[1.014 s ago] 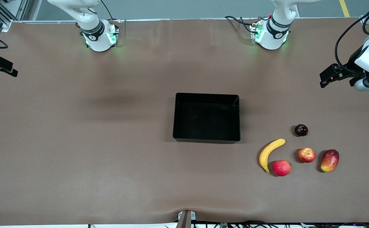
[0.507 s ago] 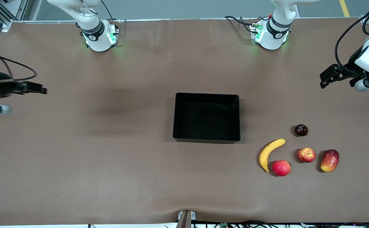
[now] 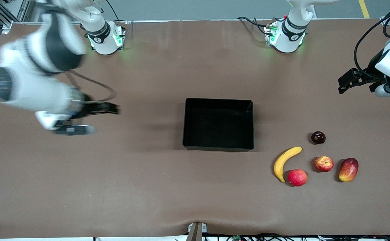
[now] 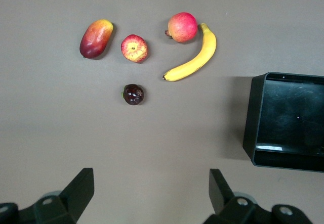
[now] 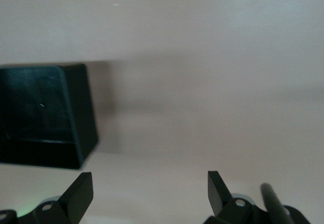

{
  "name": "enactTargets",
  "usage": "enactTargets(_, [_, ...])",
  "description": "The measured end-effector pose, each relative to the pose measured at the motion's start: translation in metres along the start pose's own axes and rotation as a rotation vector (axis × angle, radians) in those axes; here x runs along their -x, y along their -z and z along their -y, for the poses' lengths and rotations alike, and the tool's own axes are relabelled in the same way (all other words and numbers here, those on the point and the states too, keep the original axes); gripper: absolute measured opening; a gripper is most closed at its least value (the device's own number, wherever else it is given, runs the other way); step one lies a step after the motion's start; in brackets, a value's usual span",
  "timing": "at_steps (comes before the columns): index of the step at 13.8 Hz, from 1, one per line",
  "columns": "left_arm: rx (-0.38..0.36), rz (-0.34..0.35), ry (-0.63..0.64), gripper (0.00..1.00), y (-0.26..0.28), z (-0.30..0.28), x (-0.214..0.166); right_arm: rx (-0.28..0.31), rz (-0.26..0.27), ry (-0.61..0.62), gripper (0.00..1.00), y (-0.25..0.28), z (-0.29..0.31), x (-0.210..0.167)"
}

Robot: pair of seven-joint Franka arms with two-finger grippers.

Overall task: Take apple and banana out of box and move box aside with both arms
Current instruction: 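Reach the right gripper to the black box rim and grasp it, then slide the empty black box toward the right arm and release it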

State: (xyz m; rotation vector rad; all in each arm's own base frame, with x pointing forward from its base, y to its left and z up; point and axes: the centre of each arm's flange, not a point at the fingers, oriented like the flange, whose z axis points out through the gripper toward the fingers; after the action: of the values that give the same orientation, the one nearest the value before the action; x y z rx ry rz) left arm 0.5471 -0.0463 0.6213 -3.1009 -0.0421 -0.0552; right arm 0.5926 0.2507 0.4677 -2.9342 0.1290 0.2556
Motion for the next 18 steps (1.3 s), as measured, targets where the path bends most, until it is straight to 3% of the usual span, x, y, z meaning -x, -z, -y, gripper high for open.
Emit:
enactTargets(3, [0.000, 0.000, 0.000, 1.00, 0.000, 0.000, 0.000, 0.006, -0.041, 0.006, 1.00, -0.081, 0.085, 0.014])
enactTargets(5, [0.000, 0.001, 0.000, 1.00, 0.000, 0.000, 0.000, 0.016, -0.060, -0.021, 1.00, -0.130, 0.100, 0.010])
enactTargets(9, [0.000, 0.002, 0.001, 1.00, -0.001, 0.000, 0.000, -0.031, -0.165, -0.085, 1.00, -0.228, 0.145, 0.018])
enactTargets(11, [0.000, 0.002, 0.001, 1.00, -0.001, 0.000, 0.000, 0.018, -0.176, -0.042, 0.96, -0.271, 0.161, 0.034])
enactTargets(15, [0.000, 0.002, 0.001, 1.00, -0.001, 0.000, 0.000, 0.095, -0.152, -0.028, 0.54, -0.279, 0.154, 0.034])
enactTargets(18, [0.000, 0.003, 0.001, 1.00, -0.001, 0.000, 0.000, 0.097, -0.156, -0.047, 0.21, -0.262, 0.146, 0.022])
